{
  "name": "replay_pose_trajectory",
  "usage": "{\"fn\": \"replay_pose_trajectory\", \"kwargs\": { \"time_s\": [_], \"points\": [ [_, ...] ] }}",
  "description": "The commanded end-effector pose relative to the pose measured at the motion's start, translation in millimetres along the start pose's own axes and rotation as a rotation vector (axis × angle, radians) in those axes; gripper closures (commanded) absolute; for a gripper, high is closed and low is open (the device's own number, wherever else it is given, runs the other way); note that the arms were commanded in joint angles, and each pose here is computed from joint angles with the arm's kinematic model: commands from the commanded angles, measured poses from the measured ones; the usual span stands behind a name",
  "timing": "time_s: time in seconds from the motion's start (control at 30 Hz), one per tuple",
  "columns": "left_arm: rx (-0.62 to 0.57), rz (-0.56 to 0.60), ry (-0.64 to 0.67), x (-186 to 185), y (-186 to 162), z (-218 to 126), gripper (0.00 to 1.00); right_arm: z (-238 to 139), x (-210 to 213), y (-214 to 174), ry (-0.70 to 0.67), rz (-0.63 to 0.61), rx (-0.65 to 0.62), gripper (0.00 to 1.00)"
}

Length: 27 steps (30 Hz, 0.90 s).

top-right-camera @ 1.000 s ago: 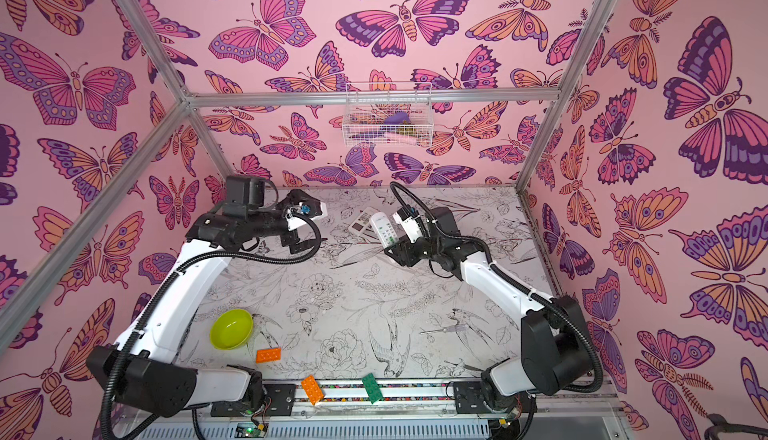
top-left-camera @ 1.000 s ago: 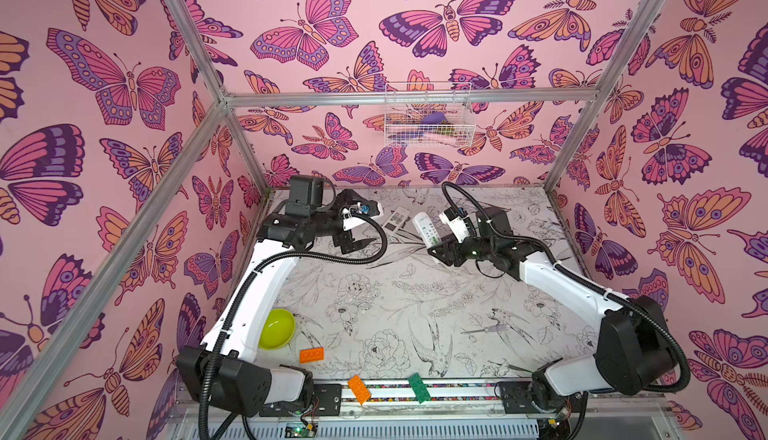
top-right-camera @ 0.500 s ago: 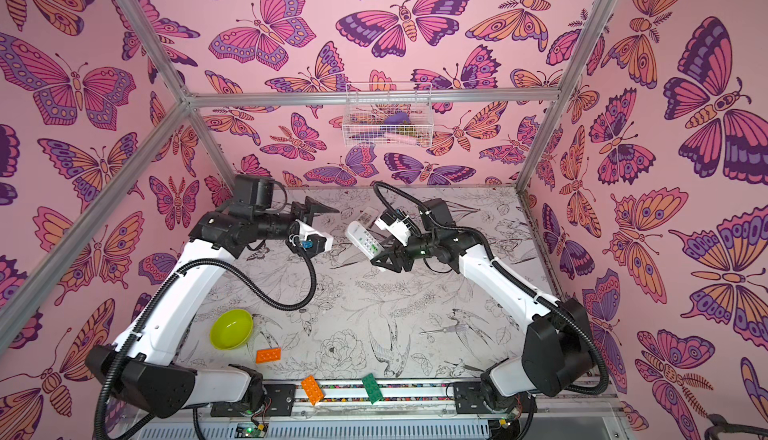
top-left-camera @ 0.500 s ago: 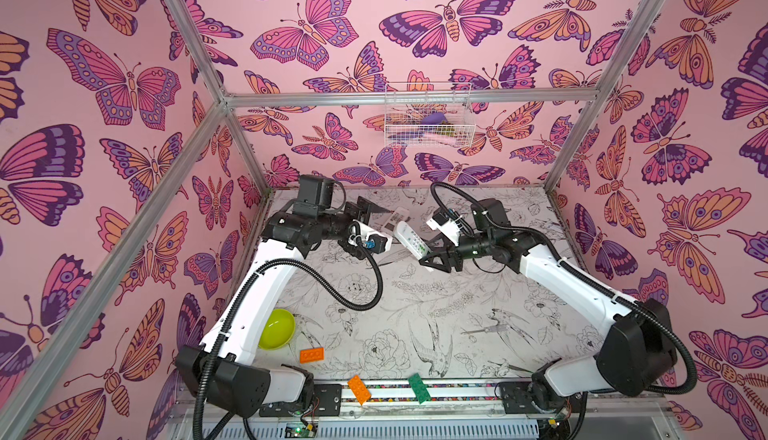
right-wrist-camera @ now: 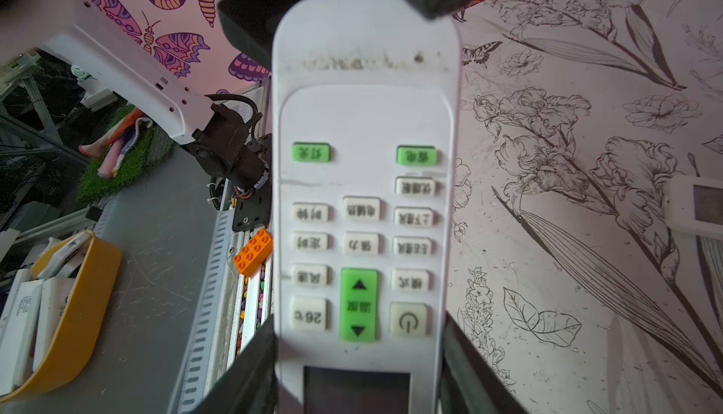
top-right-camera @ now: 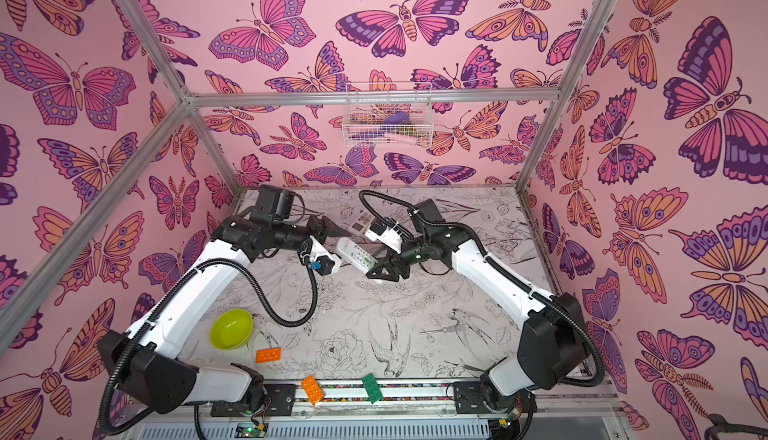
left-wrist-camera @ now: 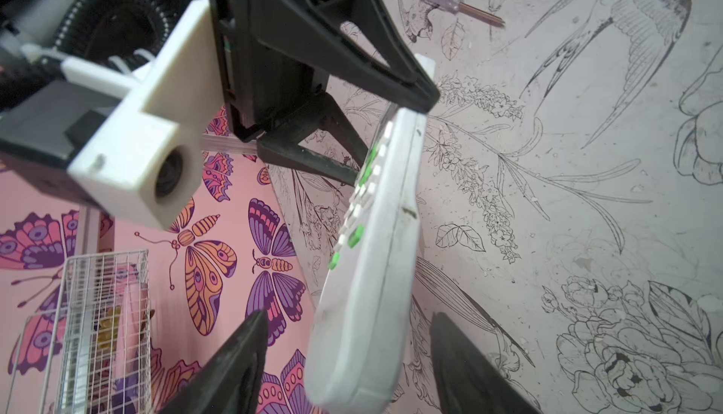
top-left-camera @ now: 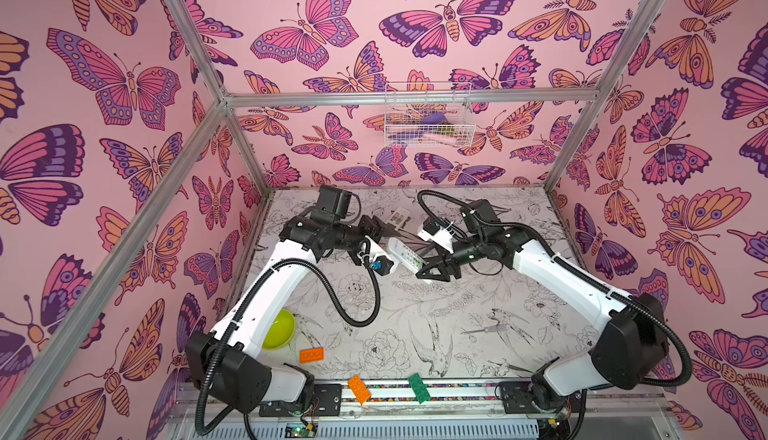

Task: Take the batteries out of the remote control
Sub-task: 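Grasp the remote's top end with the left gripper while the right gripper holds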

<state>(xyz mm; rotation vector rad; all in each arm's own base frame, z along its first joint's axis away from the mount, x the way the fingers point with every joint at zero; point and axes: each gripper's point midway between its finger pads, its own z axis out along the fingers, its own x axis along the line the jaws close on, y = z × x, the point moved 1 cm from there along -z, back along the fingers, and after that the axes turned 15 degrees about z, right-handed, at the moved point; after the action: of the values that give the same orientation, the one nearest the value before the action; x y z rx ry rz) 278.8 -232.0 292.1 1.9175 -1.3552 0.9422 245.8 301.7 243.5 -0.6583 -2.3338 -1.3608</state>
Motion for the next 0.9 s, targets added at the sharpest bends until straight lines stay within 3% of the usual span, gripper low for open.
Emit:
{"fn": "replay_pose_trajectory", "kwargs": {
  "time_s": [0.0,0.13,0.23,0.63,0.73,0.87],
  "points": [
    [-0.047,0.005,-0.018,-6.2,9.0,5.7,0.42,-1.1,13.3,3.8,0.053,-0.064,-0.001,0.63],
    [-0.054,0.025,-0.028,-10.3,9.4,9.5,0.51,0.4,11.0,3.7,0.046,-0.057,0.005,0.63],
    [-0.058,0.020,-0.030,-10.7,11.0,10.2,0.64,0.5,12.8,2.5,0.056,-0.072,-0.007,0.62],
    [-0.070,0.015,-0.033,-16.6,18.2,9.8,0.83,4.6,8.5,1.6,0.054,-0.055,-0.020,0.61],
    [-0.062,0.000,-0.039,-17.9,17.0,10.3,0.89,4.9,9.2,1.0,0.054,-0.073,-0.040,0.52],
    [-0.043,-0.017,-0.055,-22.7,14.7,10.6,0.92,1.0,7.6,2.5,0.012,-0.078,-0.047,0.32]
  ]
}}
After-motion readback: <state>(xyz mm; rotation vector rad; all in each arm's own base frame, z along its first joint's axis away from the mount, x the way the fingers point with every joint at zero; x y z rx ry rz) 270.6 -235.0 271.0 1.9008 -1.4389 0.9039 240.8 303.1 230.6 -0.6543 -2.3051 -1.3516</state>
